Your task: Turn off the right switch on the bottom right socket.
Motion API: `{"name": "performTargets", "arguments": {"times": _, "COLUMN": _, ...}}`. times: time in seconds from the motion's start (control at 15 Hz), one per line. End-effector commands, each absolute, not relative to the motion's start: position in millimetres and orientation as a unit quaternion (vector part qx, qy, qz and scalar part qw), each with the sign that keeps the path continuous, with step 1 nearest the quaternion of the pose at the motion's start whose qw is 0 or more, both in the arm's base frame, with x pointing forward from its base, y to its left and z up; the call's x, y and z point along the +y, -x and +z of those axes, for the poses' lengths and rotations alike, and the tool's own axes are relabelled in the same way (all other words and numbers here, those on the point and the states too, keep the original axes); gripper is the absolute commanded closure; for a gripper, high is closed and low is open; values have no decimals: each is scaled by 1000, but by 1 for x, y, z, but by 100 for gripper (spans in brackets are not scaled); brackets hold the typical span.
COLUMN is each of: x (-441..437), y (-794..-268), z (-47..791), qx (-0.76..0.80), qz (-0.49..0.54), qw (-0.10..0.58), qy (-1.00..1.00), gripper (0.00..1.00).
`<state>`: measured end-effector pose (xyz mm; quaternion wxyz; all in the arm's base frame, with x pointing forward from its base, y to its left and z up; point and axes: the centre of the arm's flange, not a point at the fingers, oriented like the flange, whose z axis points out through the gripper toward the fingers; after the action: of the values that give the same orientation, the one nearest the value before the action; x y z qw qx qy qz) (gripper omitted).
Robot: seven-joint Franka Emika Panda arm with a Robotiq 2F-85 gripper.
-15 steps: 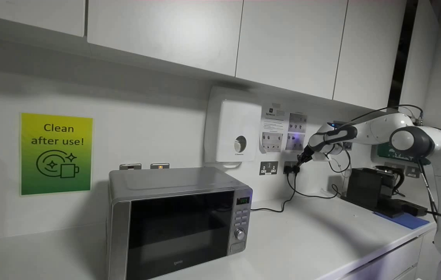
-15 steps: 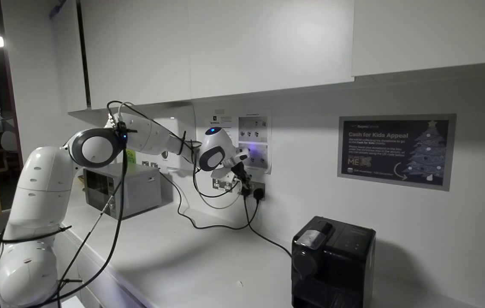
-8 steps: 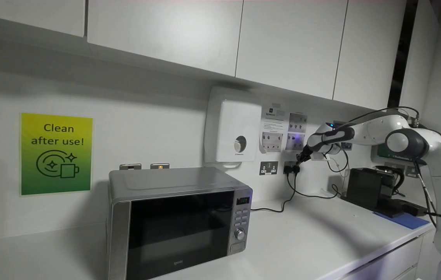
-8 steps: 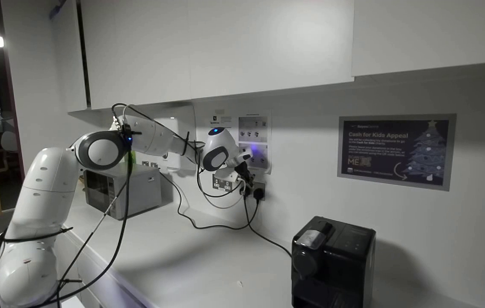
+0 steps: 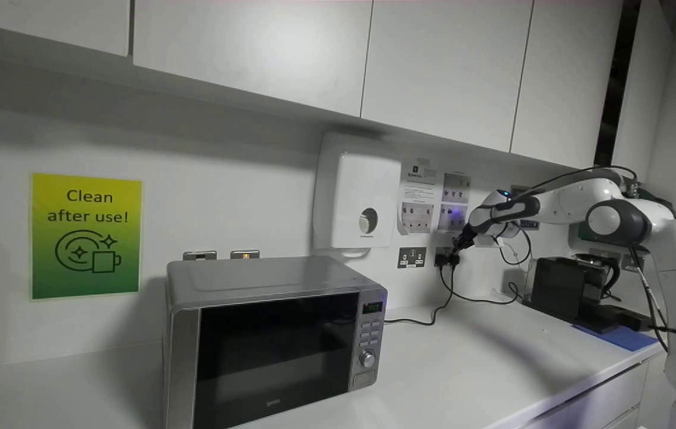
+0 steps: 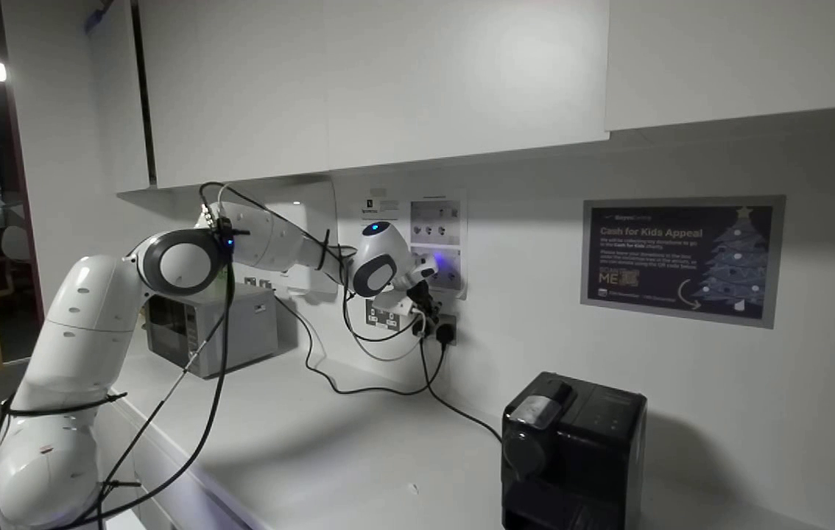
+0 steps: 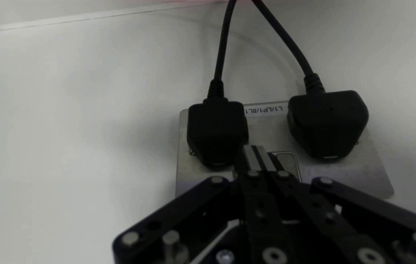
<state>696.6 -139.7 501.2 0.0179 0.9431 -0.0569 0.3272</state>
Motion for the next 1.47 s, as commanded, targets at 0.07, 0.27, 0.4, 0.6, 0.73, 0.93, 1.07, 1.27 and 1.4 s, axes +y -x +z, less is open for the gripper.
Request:
{"name": "performTargets", "arguments": {"times": 0.07, "x": -141, "y": -707, "z": 506, "qx": -67, "qz": 343, "qw": 19, "qy": -937, "gripper": 100}}
{"name": "performTargets", "arguments": {"times": 0.27, "x": -139, "y": -709, "z": 506, "qx": -70, "qz": 345, "qw": 16, "qy": -936, "gripper": 100}}
{"name": "performTargets", "arguments": {"times": 0.4, "x": -139, "y": -712, "z": 507, "qx": -72, "qz": 348, "qw": 15, "qy": -935, "gripper": 100}}
{"name": "performTargets", "arguments": {"times": 0.6, "x": -138, "y": -717, "z": 507, "qx": -74, "qz": 352, "qw": 14, "qy": -933, "gripper": 100}}
{"name": "performTargets", "arguments": {"times": 0.73, "x": -137, "y": -719, "z": 505, "qx": -73, "qz": 352, "qw": 13, "qy": -933, "gripper": 100}}
{"name": "performTargets", "arguments": {"times": 0.93, "x": -137, "y": -721, "z": 504, "qx": -73, "qz": 351, "qw": 13, "qy": -933, "gripper": 100}}
{"name": "performTargets", "arguments": {"times": 1.07, "x": -137, "y": -722, "z": 504, "qx": -74, "qz": 352, "qw": 11, "qy": -933, "gripper": 100}}
{"name": "performTargets", "arguments": {"times": 1.27, "x": -136, "y": -724, "z": 506, "qx": -74, "qz": 355, "qw": 8, "qy": -932, "gripper": 100}}
{"name": "performTargets", "arguments": {"times": 1.4, "x": -135, "y": -724, "z": 508, "qx": -74, "qz": 357, "qw": 6, "qy": -931, "gripper": 100}}
